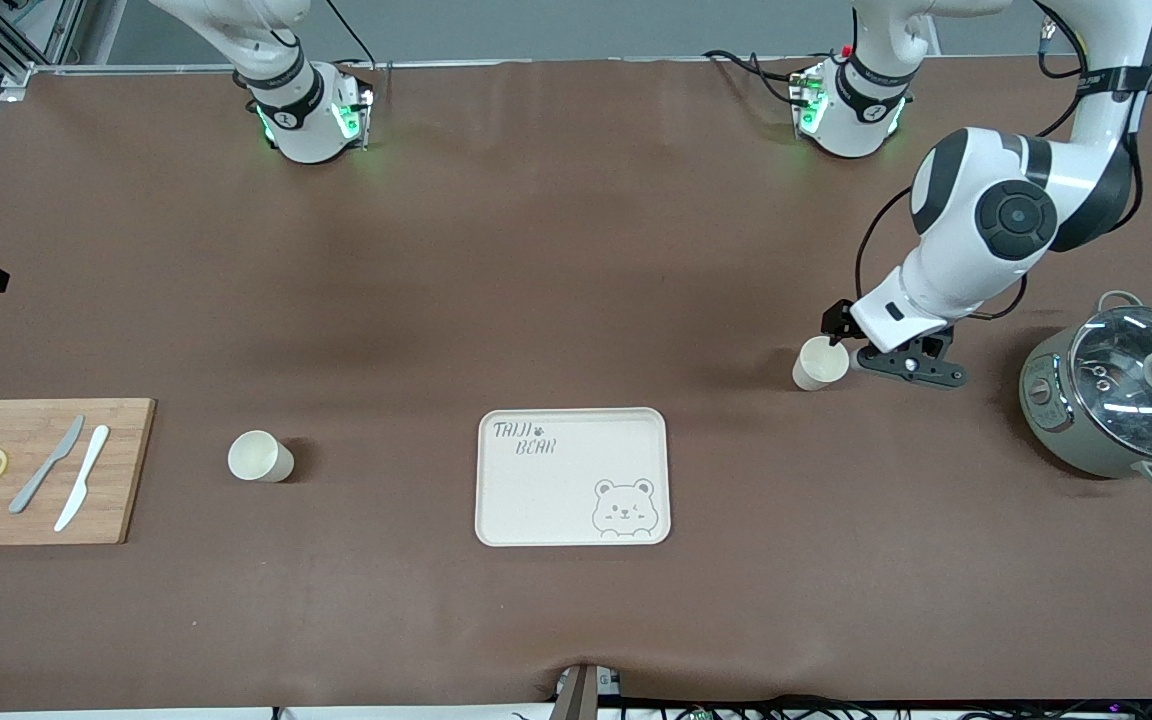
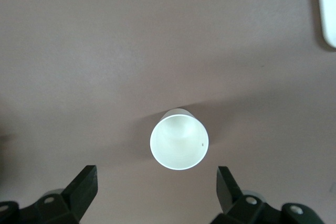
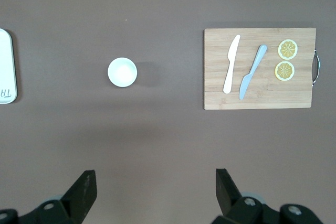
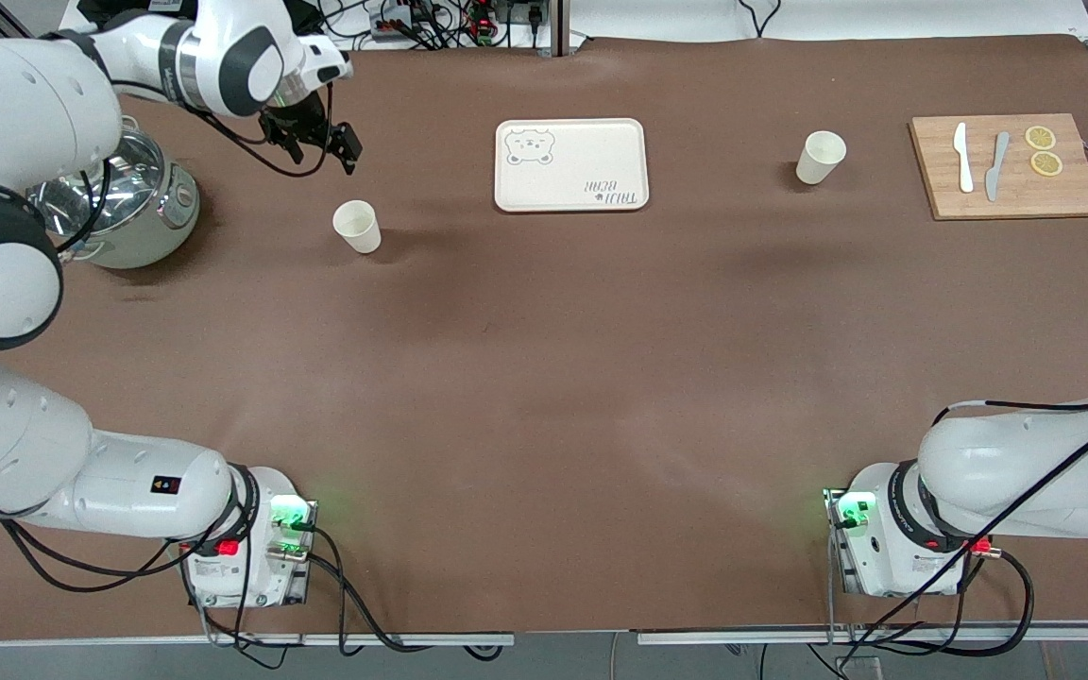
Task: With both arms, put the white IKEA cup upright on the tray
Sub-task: 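Move the left gripper down over the white cup near the pot, then grasp the cup with the left gripper while the right gripper reaches the other cup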
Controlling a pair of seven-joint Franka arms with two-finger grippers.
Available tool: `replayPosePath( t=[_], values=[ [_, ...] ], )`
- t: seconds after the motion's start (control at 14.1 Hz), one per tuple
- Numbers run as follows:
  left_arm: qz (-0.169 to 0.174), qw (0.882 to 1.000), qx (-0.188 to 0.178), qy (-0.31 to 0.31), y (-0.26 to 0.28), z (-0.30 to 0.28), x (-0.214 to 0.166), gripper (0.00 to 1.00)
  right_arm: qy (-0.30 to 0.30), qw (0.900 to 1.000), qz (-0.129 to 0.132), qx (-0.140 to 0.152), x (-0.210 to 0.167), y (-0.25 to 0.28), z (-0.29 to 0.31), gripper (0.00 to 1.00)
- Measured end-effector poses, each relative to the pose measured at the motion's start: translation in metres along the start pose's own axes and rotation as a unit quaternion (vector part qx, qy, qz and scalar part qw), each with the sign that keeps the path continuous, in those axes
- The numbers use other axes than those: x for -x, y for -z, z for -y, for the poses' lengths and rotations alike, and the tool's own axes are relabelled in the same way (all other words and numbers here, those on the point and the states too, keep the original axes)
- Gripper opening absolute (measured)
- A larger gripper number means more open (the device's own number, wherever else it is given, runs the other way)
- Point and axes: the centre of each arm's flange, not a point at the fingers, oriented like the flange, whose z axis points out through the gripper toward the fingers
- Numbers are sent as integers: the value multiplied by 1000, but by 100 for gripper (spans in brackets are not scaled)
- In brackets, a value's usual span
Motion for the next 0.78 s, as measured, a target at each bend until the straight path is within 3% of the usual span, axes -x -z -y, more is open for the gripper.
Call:
replayPosePath(
  t=[0.36,0.57,0.78],
  values=[
    [-10,1000,3,16,-49,18,18,100,20,1000,0,-3,-22,-28,19,100],
    [-2,1000,7,16,-68,19,17,100,33,999,-8,-5,-53,-69,30,100],
    [5,1000,9,16,-82,18,17,100,32,999,4,-9,-78,-122,27,100]
  ],
)
